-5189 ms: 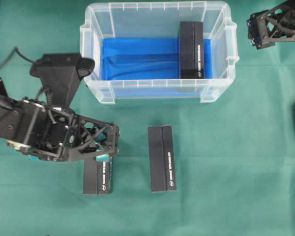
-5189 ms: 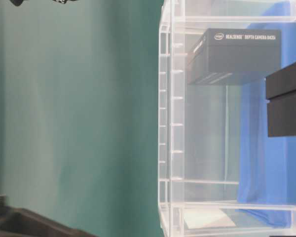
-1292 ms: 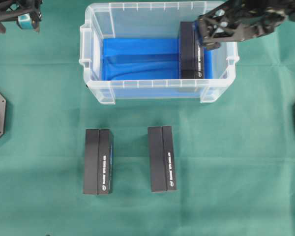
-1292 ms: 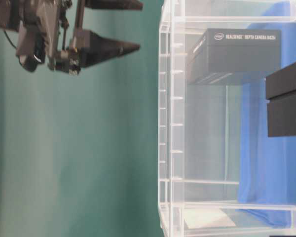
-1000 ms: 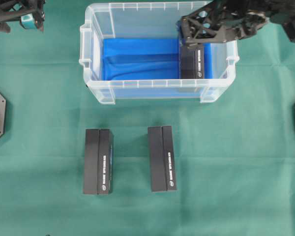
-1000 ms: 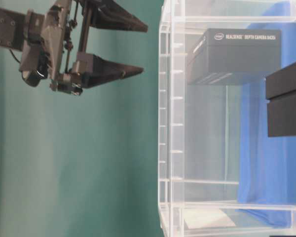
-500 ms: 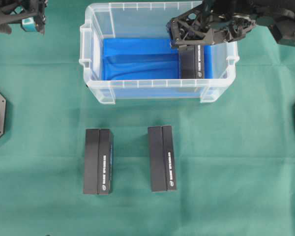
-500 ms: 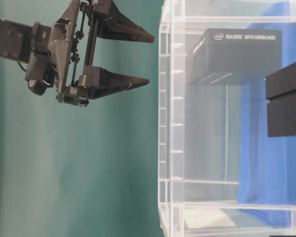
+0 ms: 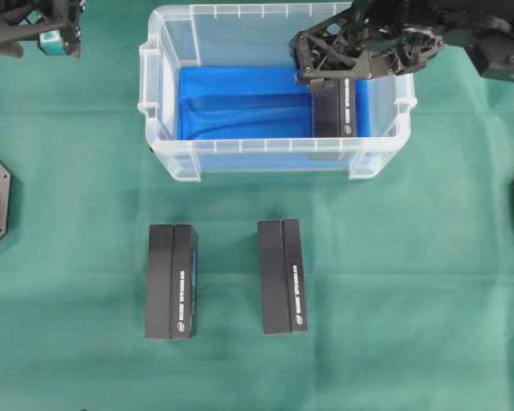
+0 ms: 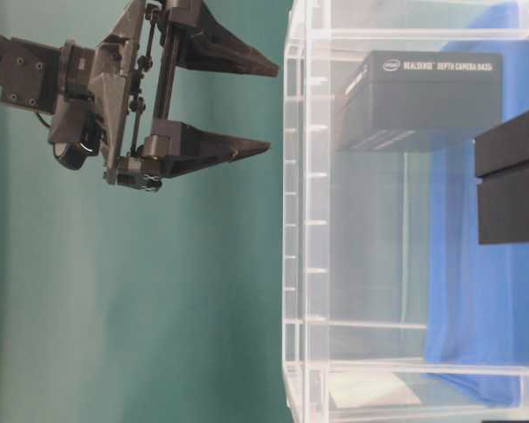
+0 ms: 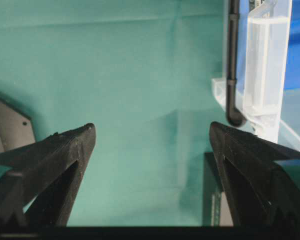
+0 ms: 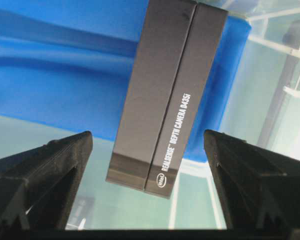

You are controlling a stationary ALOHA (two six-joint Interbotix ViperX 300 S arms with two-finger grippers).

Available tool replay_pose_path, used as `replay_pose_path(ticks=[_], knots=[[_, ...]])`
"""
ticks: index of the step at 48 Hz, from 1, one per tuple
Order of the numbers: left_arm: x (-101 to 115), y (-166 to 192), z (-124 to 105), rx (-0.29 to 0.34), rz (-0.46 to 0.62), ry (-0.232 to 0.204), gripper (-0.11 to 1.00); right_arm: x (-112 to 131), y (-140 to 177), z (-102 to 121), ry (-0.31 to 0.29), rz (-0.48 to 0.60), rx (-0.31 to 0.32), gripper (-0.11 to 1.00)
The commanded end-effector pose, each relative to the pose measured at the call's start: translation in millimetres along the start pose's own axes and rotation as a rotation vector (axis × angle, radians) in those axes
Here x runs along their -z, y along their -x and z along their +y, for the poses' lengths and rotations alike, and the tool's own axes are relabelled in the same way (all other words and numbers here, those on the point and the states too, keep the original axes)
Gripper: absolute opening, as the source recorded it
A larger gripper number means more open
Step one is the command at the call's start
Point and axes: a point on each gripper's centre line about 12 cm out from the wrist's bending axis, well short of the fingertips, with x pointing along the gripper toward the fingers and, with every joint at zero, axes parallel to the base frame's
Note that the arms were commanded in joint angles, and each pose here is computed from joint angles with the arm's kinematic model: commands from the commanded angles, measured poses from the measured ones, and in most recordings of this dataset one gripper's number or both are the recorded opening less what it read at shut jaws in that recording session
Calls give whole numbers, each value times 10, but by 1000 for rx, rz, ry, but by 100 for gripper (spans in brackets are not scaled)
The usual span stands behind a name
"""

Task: Take out the box from the case.
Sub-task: 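Move the right gripper over the right pair of black boxes, then lower the right gripper around the right black boxes and close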

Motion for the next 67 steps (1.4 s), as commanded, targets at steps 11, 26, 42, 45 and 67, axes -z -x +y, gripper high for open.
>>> replay_pose_path(ticks=[11, 26, 42, 45, 67], knots=[[-5, 46, -13, 16, -10, -5, 93, -25, 97, 50, -2, -12, -33, 91], [-5, 51, -13, 19, -11, -5, 93, -22, 45, 57, -3, -7, -22, 91], [4, 46, -1, 19, -10, -5, 93, 7, -71, 53, 3, 3, 9, 91], [5, 46, -3, 23, -13, -6, 93, 10, -96, 60, 2, 4, 12, 91], [30, 38, -3, 24, -10, -15, 93, 18, -221, 55, -2, 8, 40, 91]])
